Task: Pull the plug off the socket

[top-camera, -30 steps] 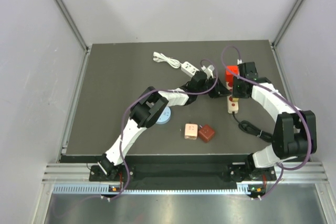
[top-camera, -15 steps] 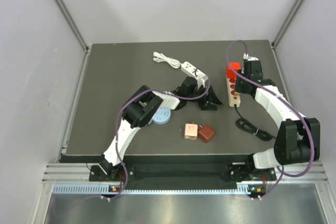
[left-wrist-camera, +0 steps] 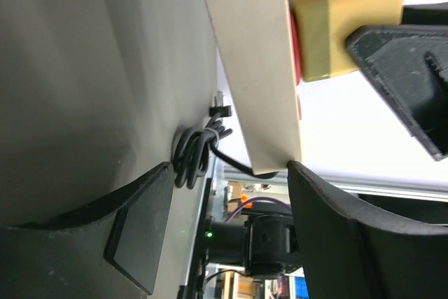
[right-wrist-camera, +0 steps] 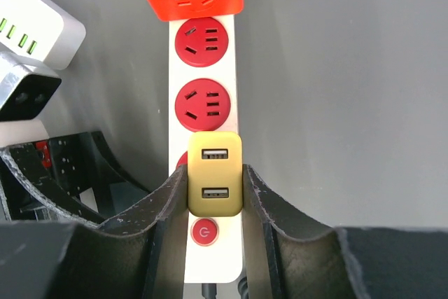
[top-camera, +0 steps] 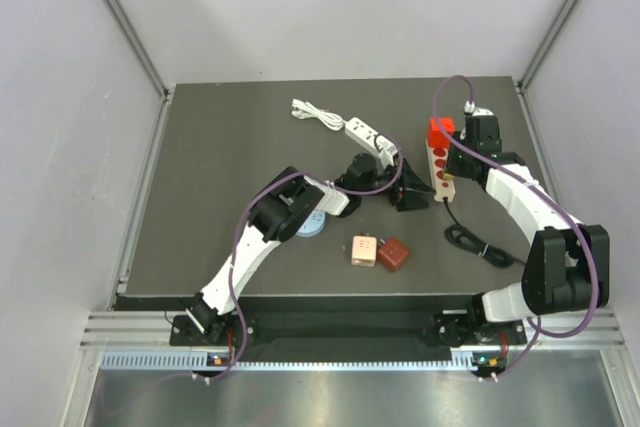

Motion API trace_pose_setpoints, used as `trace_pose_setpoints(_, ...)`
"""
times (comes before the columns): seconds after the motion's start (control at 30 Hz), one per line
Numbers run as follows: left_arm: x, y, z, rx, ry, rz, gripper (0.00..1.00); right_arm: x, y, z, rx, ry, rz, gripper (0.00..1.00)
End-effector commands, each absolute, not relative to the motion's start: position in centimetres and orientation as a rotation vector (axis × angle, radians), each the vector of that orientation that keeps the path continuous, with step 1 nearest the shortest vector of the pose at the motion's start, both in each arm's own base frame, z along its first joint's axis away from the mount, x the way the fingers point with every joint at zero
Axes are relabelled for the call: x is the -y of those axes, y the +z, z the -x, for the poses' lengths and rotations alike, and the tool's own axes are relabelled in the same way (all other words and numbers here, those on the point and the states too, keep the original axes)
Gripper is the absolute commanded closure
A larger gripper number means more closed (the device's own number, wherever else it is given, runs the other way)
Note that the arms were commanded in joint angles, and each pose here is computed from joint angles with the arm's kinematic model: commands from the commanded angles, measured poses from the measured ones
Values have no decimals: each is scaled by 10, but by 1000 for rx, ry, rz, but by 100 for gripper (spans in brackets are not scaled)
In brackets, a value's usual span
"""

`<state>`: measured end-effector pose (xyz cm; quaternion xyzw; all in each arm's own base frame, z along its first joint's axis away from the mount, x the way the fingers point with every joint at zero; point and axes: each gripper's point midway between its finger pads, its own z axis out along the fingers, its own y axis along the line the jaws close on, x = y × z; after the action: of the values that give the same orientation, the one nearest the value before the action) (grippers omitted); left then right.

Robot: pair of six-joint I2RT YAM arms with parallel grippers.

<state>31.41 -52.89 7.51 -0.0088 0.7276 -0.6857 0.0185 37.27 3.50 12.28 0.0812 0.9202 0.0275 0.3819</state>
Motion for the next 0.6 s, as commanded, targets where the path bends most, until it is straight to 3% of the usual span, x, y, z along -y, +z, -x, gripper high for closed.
trace_pose_setpoints(0.0, 538, 110, -320, -2101, -2236, 35, 30, -42, 157, -395, -2194, 134, -216, 100)
trace_pose_setpoints(0.37, 542, 126, -325, -2039, -2245, 59, 27, -38, 152, -387, -2193, 87, -210, 100)
trace_pose_setpoints(0.47, 549, 113, -322, -2139, -2194, 59, 28, -37, 154, -387, -2180, 92, -230, 100)
trace_pose_setpoints(0.57, 551, 107, -318, -2165, -2162, 55, 36, -41, 158, -388, -2169, 105, -230, 100)
